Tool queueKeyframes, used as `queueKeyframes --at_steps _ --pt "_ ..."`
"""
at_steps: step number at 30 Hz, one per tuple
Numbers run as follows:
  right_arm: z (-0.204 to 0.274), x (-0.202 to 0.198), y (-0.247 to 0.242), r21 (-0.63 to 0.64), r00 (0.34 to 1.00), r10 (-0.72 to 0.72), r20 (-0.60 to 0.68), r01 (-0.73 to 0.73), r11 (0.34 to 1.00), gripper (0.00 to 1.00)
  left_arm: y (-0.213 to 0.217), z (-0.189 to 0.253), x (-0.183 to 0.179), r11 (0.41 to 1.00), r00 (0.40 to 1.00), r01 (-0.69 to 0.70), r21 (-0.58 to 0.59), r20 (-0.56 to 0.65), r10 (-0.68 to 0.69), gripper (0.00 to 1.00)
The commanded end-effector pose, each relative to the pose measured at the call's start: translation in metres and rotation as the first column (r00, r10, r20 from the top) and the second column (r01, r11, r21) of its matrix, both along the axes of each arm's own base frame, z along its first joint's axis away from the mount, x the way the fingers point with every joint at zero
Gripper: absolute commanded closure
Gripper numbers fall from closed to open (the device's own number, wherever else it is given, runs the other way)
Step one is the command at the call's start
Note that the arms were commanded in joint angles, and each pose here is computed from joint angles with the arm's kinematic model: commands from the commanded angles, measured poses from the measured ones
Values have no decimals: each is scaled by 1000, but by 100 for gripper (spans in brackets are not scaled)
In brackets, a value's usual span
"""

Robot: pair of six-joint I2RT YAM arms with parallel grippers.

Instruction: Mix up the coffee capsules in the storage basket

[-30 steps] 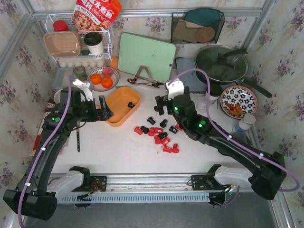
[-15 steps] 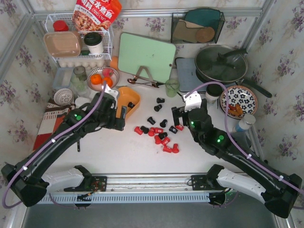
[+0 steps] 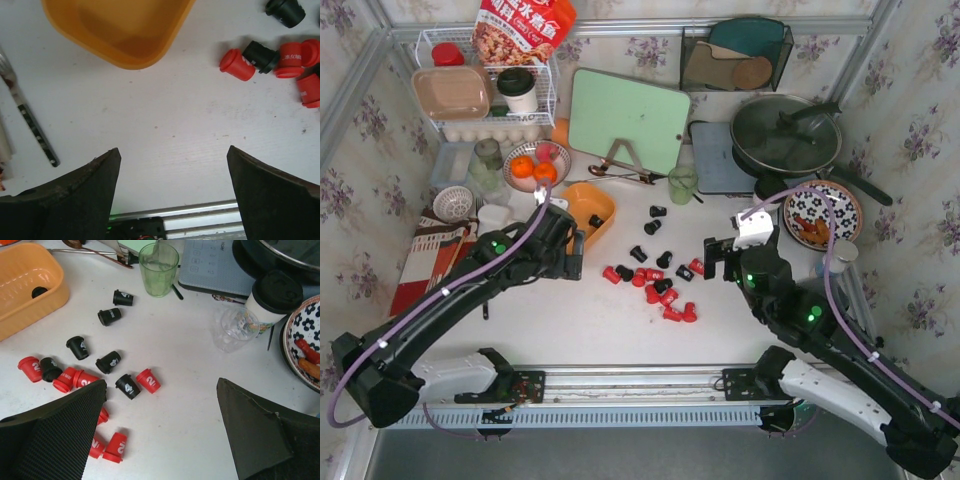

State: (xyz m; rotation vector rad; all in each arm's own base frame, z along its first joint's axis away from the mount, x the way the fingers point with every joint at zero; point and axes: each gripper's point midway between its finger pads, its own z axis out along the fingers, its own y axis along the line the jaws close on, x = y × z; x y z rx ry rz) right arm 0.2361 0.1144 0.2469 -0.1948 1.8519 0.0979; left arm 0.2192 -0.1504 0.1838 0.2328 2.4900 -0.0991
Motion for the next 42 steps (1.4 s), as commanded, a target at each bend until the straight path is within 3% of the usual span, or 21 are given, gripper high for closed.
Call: queueKeyframes --at_steps 1,6,11,23,28,42 --pt "-3 -8 -5 43 1000 -1 0 1 999 0 -25 -11 2 996 999 8 -90 -47 -13 12" --pt "5 -14 -6 104 999 20 37 -24 994 0 -49 -38 0 994 987 5 -107 -159 -22 21" --pt "13 -19 -8 153 997 27 76 -38 987 0 -74 -56 3 995 980 13 -103 -197 -33 29" --pt "14 -21 -8 163 996 33 87 -47 985 0 -111 -100 35 998 982 45 -54 -179 -53 32" --pt "14 -20 -8 164 996 31 89 -46 985 0 -107 -115 43 999 981 43 19 -188 -39 32" --pt "10 -19 -7 148 996 31 78 -42 988 0 -106 -150 44 996 972 45 77 -231 -26 32"
